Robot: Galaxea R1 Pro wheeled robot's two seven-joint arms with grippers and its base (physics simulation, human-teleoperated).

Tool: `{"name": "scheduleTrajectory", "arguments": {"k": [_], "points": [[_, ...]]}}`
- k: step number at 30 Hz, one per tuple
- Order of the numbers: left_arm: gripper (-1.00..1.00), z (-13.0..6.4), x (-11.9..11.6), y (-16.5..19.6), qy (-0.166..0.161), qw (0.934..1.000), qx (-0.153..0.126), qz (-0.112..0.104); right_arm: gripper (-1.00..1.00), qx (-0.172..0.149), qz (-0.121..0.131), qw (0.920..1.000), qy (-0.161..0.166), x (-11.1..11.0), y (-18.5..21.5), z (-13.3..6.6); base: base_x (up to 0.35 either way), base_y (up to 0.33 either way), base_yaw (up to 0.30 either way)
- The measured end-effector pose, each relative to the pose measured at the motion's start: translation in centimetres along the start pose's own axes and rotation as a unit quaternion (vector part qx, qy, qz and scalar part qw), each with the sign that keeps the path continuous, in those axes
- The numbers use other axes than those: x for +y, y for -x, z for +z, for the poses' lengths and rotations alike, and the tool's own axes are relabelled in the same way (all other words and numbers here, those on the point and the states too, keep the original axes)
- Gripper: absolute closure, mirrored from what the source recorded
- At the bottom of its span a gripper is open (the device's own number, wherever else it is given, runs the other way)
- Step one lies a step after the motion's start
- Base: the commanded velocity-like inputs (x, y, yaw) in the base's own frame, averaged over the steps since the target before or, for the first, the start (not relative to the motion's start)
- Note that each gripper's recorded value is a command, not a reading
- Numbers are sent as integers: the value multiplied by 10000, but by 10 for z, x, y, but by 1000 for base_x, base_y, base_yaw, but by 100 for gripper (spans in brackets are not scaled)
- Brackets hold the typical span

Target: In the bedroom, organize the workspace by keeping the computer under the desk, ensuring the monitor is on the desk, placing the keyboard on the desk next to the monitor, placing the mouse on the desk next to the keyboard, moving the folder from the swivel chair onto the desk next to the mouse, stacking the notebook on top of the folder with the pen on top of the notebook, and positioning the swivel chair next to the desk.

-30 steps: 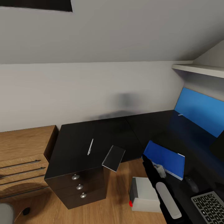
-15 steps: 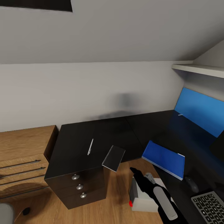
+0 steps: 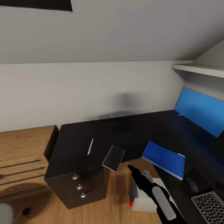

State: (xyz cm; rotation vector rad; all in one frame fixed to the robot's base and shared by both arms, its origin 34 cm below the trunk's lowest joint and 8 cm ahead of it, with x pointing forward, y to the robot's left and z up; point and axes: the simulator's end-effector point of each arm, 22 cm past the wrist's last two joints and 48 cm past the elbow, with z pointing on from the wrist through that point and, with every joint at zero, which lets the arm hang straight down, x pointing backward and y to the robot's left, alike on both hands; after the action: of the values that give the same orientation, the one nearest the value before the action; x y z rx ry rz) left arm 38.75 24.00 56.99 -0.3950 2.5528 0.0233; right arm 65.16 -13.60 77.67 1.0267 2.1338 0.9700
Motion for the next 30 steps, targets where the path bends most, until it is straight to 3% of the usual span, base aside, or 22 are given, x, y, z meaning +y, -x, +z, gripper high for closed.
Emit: {"name": "scheduleTrajectory", "arguments": {"k": [5, 9, 30], "points": [[-100, 2, -15, 8, -76, 9999, -113, -48, -100, -55, 44, 9999, -109, -7, 6, -1, 0, 0, 0], [-100, 7, -15, 23, -73, 9996, -254, -46, -100, -72, 48, 9998, -186, -12, 8, -2, 0, 0, 0], [-100, 11, -26, 43, -181, 9987, -456, -161, -100, -74, 54, 9998, -194, -15, 9, -1, 0, 0, 0]]}}
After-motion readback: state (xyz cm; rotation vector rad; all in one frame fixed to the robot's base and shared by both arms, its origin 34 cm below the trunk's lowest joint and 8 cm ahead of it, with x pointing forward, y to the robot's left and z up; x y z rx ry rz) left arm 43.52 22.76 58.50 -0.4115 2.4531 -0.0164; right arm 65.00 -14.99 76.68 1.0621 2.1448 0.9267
